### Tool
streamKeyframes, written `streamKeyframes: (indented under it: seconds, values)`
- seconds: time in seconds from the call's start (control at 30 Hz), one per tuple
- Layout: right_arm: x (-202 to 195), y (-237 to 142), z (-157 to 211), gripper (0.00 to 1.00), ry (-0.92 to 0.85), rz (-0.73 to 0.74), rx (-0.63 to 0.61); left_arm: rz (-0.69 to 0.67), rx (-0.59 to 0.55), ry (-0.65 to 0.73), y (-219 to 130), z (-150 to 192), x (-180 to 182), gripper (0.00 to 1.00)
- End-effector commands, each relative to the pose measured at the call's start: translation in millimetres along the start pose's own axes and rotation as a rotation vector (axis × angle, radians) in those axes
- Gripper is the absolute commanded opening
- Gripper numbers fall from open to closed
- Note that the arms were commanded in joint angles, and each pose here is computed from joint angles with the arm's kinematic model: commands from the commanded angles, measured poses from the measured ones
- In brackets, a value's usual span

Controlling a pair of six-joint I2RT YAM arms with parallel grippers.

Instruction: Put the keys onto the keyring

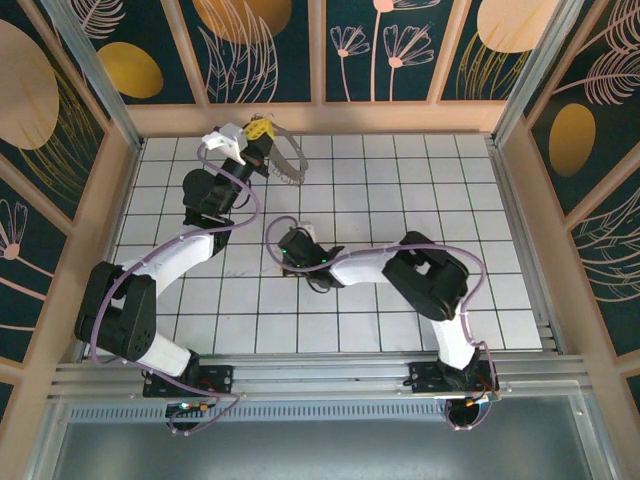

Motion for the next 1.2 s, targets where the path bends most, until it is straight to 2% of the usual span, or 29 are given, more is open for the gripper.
streamKeyframes:
  seconds: [0.0, 0.23, 0.43, 0.6, 0.83, 1.17]
  values:
    - [-43, -15, 9, 0.00, 0.033, 0.094, 0.007, 0.083, -0.056, -0.045, 3, -28, -11, 0.00]
    - [-120, -56, 22, 0.00, 0.104, 0.242, -0.011, 0.183, 0.023, -0.111, -5, -8, -39, 0.00]
    - [-165, -78, 32, 0.00, 0.180, 0.306, -0.026, 0.320, 0.100, -0.113, -15, 9, -80, 0.00]
    - [-176, -78, 38, 0.00, 0.200, 0.316, -0.020, 0.475, 0.126, -0.123, -27, 12, -110, 0.00]
    - [-180, -77, 43, 0.00, 0.208, 0.320, -0.006, 0.610, 0.154, -0.114, -45, 11, -140, 0.00]
    - [-189, -90, 48, 0.00, 0.254, 0.334, -0.011, 0.685, 0.148, -0.084, -68, 9, -159, 0.00]
Point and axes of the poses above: each hand's point on the last joint's axis, 136 mm out from that joint toward the fingers, its own y axis out along the fingers, its own x axis along the line the jaws close on, z = x × y, the point moved 4 cm from there along -y, back along the fingers, and after that the axes turned 3 degrees about y, right-handed, at the moved point
